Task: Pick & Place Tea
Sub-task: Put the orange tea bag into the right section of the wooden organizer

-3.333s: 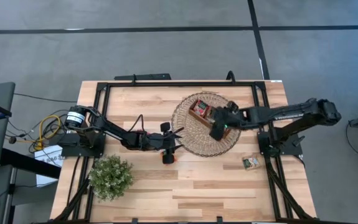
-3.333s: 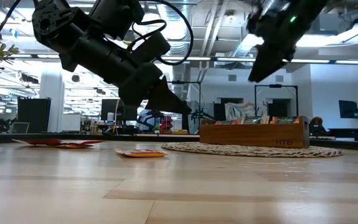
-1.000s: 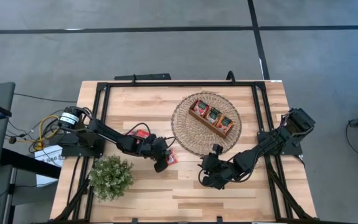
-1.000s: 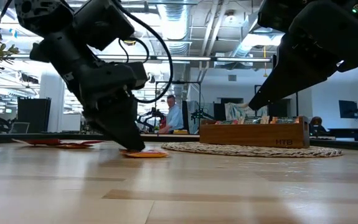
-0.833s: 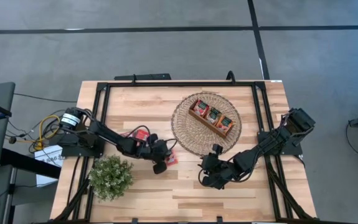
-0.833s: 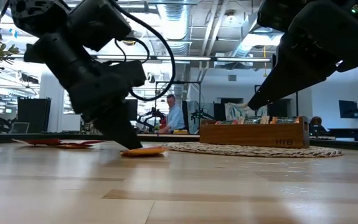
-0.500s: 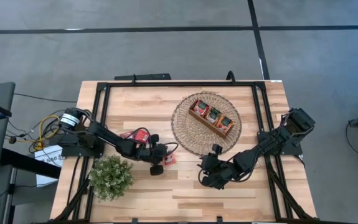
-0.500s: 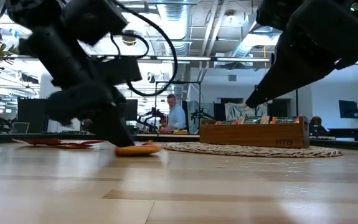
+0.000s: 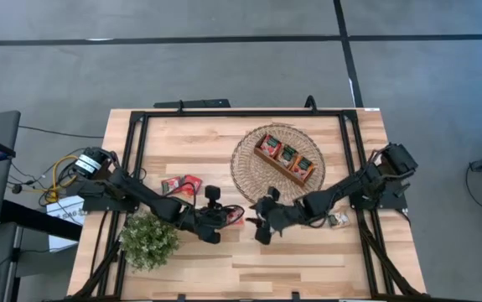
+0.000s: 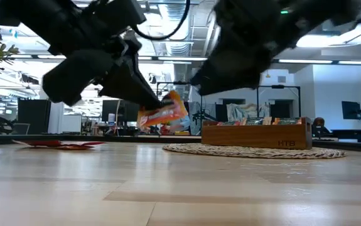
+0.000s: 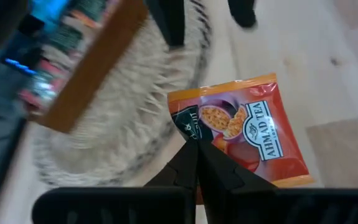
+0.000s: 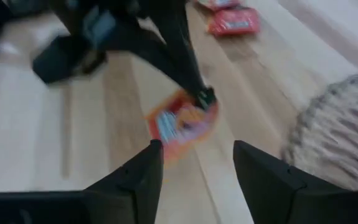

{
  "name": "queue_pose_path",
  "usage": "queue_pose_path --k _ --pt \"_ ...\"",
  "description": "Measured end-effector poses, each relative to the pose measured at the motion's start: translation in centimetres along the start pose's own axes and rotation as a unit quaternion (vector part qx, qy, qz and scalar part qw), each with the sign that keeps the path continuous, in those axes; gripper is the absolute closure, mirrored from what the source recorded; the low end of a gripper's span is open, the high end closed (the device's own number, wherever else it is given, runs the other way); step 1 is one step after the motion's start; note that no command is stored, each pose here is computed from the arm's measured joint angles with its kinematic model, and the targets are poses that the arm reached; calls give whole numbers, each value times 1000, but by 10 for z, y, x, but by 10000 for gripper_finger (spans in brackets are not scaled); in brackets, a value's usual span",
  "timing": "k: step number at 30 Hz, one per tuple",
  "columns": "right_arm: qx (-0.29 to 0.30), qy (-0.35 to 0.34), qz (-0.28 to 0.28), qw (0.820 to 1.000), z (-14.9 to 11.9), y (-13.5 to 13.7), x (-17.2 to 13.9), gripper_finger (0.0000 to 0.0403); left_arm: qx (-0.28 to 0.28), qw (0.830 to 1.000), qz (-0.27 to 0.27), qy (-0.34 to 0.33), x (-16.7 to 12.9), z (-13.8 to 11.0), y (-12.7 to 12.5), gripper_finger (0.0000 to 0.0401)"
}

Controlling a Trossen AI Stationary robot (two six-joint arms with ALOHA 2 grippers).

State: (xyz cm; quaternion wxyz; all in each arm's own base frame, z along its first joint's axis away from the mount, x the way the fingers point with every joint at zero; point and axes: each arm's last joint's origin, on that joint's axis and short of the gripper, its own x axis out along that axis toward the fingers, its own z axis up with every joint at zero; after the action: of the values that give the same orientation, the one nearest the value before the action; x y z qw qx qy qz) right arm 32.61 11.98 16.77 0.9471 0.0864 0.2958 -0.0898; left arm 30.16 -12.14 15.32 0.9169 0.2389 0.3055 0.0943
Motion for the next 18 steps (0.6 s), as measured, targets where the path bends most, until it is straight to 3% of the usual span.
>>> queue_pose_path --k 8,13,18 --pt "11 -38 32 999 6 -14 30 220 9 1000 17 -15 -8 4 -8 401" --pt "7 -36 50 998 4 -14 35 264 3 1000 14 -26 -11 6 -11 401" --pt "0 -45 79 996 4 -12 38 332 -8 999 15 -40 -11 9 -11 401"
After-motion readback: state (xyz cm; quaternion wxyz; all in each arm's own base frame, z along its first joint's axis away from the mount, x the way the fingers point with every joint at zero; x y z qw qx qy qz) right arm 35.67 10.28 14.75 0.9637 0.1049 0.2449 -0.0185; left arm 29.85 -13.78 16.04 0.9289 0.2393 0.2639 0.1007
